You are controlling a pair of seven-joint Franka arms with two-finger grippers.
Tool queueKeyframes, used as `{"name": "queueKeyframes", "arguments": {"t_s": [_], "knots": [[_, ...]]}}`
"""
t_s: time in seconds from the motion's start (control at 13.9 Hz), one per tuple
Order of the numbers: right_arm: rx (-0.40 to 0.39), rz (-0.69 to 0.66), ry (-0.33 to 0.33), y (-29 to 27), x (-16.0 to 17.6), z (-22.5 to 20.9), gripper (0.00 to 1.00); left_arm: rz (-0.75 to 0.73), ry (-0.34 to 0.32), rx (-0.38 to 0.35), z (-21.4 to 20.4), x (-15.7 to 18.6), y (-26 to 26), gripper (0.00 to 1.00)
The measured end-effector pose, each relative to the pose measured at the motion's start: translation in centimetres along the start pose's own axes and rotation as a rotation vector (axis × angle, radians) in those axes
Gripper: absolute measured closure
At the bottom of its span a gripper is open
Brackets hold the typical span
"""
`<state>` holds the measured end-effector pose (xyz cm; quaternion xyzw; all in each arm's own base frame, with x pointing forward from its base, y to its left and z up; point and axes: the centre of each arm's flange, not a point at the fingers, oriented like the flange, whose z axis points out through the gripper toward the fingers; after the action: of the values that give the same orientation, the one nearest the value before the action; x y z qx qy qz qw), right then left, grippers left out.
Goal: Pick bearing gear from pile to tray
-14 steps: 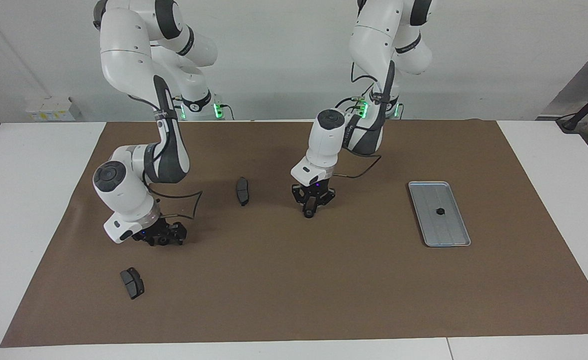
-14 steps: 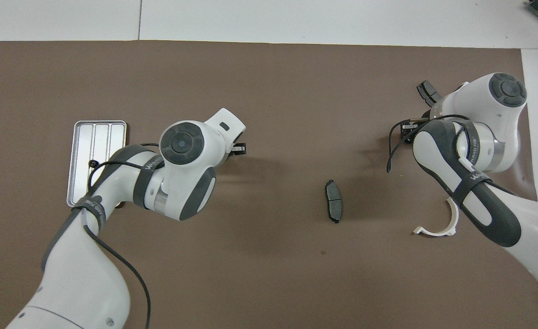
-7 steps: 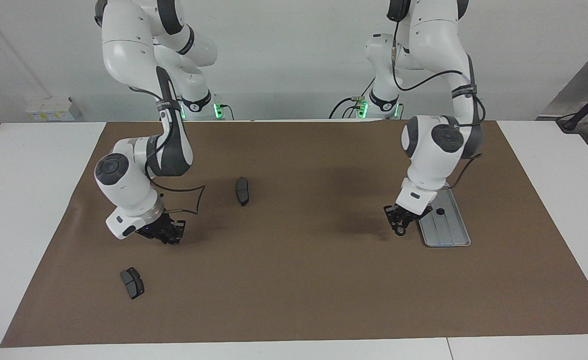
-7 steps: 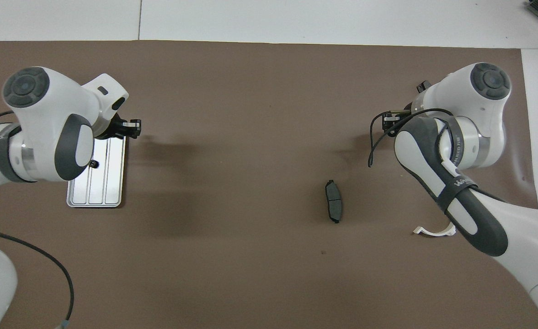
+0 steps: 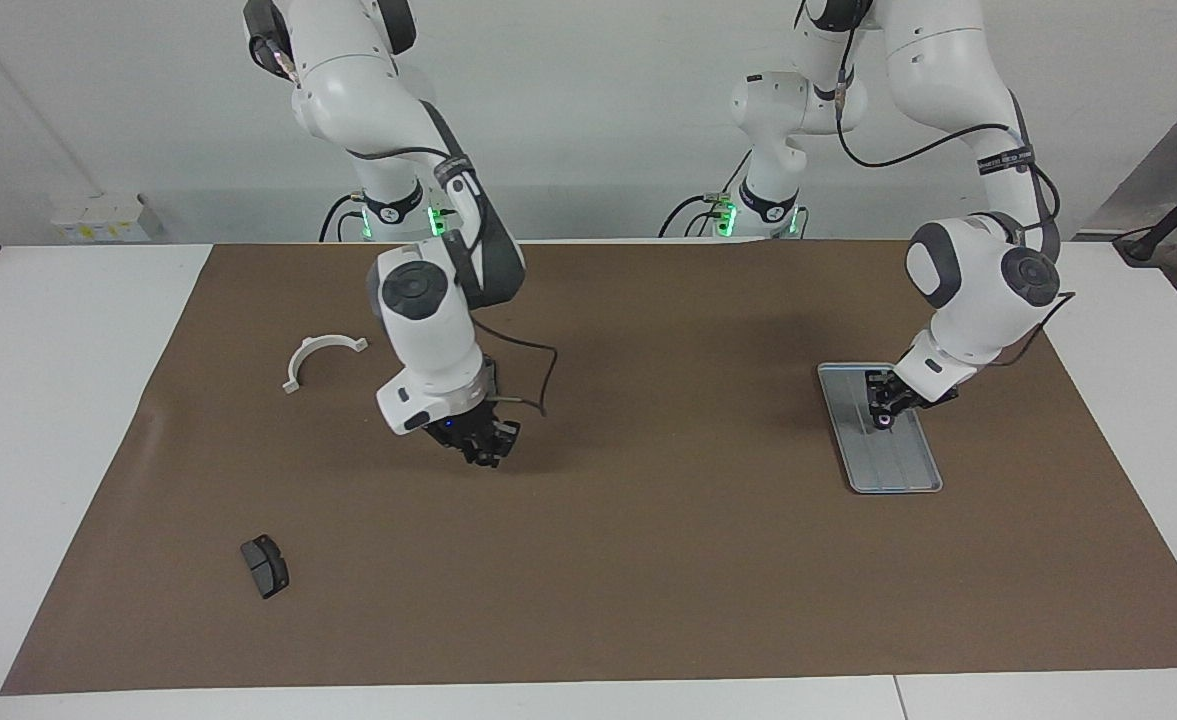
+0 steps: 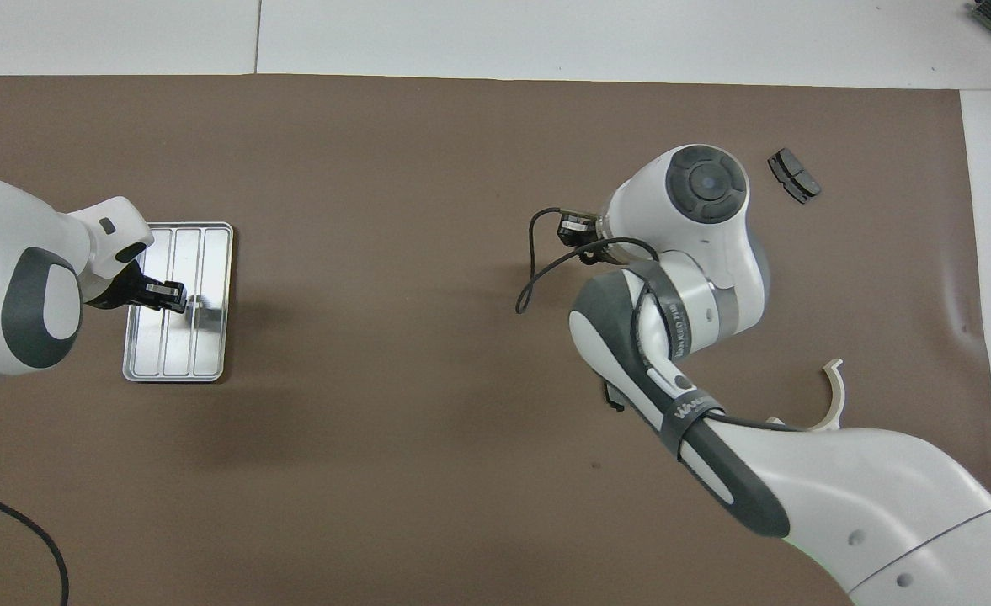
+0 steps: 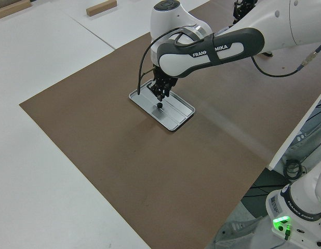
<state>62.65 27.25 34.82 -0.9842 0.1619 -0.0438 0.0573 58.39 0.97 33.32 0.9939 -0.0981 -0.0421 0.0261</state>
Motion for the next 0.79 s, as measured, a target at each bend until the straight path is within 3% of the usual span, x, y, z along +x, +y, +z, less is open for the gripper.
{"name": "queueKeyframes", "arguments": {"t_s": [0.29, 0.36, 0.43, 0.65, 0.79], "knots": [[0.057, 0.058, 0.019, -6.7, -5.6, 1.9, 0.65, 0.013, -0.018, -0.006, 0.8, -0.5, 0.9, 0.67], [0.059, 0.061, 0.015, -7.7, -6.6, 2.3, 0.65, 0.013, -0.022, -0.007, 1.0, -0.7, 1.0, 0.61], [0.061, 0.060, 0.012, -8.3, -7.3, 2.5, 0.65, 0.015, -0.024, -0.008, 1.0, -0.8, 1.1, 0.61], [0.070, 0.051, 0.003, -10.7, -10.4, 3.7, 0.65, 0.029, -0.008, -0.004, 0.6, -0.7, 1.9, 0.30], [0.066, 0.050, -0.001, -10.8, -10.8, 4.5, 0.64, 0.024, 0.047, 0.009, -0.8, 0.3, 3.0, 0.07]]}}
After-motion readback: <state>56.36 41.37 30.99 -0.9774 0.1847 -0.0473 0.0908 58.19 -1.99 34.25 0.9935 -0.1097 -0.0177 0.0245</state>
